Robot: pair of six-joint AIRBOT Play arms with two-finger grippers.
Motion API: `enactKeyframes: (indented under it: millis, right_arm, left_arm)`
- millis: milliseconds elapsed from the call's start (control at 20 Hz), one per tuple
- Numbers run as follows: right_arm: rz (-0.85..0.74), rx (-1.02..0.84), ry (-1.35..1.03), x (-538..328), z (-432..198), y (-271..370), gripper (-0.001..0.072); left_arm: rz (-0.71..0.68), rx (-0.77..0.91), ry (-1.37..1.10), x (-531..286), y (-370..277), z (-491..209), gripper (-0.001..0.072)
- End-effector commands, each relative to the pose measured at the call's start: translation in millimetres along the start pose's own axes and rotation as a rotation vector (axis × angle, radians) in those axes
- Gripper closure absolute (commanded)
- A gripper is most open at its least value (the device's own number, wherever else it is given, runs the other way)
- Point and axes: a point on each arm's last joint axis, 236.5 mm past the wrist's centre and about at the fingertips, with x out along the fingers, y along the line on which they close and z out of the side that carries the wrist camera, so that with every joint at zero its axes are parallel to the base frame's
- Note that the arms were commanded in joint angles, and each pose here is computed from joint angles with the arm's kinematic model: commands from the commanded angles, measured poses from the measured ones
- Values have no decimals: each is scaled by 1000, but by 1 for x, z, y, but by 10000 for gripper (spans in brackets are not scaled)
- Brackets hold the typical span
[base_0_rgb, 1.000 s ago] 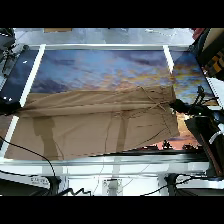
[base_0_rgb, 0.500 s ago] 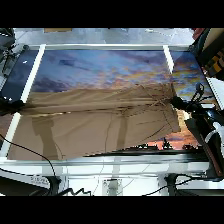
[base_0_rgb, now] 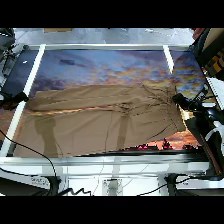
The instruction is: Fold the clothes and pants, and hang the long-sleeved shirts on hangers.
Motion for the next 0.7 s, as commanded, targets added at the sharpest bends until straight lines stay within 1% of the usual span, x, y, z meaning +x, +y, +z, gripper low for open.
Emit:
enactKeyframes:
  millis: [0, 50, 100, 150, 200, 250, 300, 400, 450, 500, 600, 650]
  right_arm:
    - [32, 19, -28, -34, 25, 8, 212]
    - [17, 31, -28, -49, 29, 3, 271]
    - [-10, 36, -7, -68, 28, -7, 366]
    - [-43, 26, 36, -86, 21, -18, 474]
    - [-76, 6, 98, -104, 9, -30, 587]
    - [-113, -21, 180, -124, -9, -44, 668]
    - [-153, -29, 248, -142, -25, -60, 668]
    - [-211, 14, 365, -175, -64, -89, 669]
    - [-205, 56, 402, -186, -85, -97, 669]
    - [-184, 96, 418, -193, -103, -101, 670]
    - [-90, 208, 420, -193, -137, -95, 669]
    - [-49, 295, 408, -187, -151, -91, 644]
  left_arm:
    - [-17, 37, -26, -42, -10, 15, 9]
    - [-7, 94, -33, -62, -10, 20, 10]
    - [19, 147, -39, -80, -7, 23, 24]
    - [52, 185, -45, -99, -2, 26, 165]
    - [87, 221, -50, -115, 3, 29, 384]
    - [127, 258, -56, -131, 10, 31, 655]
    - [154, 290, -60, -142, 14, 33, 696]
    - [163, 358, 2, -154, 18, 19, 697]
    - [160, 366, 51, -156, 21, 8, 697]
    - [159, 354, 97, -156, 25, -3, 699]
    - [162, 308, 156, -156, 33, -19, 703]
    - [165, 272, 177, -156, 36, -26, 702]
